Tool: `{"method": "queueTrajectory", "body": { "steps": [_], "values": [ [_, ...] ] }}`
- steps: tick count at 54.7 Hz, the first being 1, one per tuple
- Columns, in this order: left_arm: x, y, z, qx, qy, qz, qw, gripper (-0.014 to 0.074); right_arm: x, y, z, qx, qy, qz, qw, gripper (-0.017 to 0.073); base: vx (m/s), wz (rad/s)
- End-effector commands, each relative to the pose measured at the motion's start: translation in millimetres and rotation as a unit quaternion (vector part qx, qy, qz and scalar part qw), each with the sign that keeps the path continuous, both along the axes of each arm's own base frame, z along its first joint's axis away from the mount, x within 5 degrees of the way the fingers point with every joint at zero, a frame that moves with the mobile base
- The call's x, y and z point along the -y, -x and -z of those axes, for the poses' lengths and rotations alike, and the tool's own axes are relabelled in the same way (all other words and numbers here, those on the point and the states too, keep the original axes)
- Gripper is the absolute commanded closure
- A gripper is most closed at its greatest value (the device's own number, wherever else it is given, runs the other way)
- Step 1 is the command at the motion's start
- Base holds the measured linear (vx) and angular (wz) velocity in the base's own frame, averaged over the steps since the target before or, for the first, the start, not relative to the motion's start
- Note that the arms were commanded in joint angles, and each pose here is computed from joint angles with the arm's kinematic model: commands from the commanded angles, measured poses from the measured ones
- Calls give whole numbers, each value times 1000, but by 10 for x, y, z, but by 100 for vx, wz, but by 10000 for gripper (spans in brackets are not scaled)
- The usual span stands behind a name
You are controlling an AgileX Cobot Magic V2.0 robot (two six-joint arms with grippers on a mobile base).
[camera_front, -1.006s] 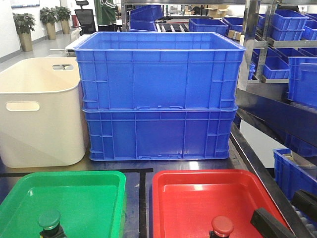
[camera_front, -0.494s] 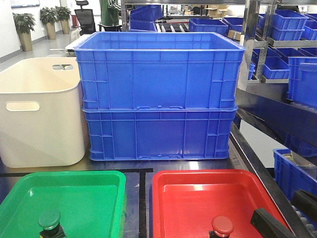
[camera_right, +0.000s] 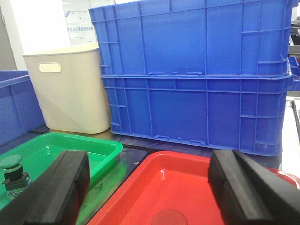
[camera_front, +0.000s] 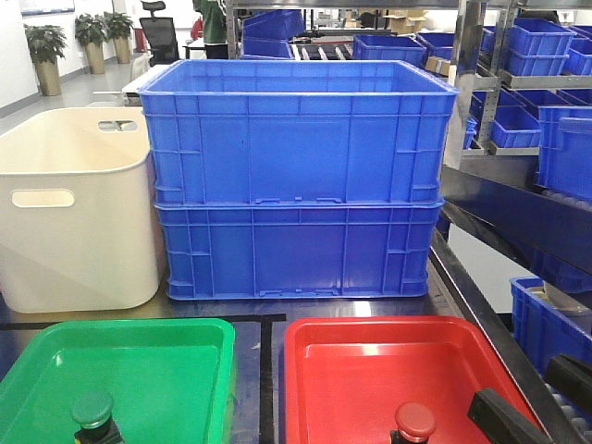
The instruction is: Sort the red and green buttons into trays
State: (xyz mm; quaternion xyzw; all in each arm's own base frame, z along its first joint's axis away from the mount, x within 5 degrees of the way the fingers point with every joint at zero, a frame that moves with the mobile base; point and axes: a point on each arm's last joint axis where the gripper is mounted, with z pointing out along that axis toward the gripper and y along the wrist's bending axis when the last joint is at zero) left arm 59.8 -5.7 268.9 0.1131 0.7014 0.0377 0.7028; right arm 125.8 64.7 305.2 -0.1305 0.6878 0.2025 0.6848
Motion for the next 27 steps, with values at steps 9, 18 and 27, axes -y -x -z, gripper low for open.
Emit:
{"method": "queueTrajectory", "body": {
  "steps": [9, 18, 27],
  "values": [
    [-61, 71, 345, 129, 101, -42, 986, 601, 0, 9, -176, 53, -20, -1, 998, -25, 0, 0],
    [-63, 57, 554, 57, 138, -50, 987, 601, 0, 9, -176, 53, -20, -1, 998, -25, 0, 0],
    [-61, 55, 578, 44, 138, -51, 988, 601, 0, 9, -176, 53, -20, -1, 998, -25, 0, 0]
  ]
}}
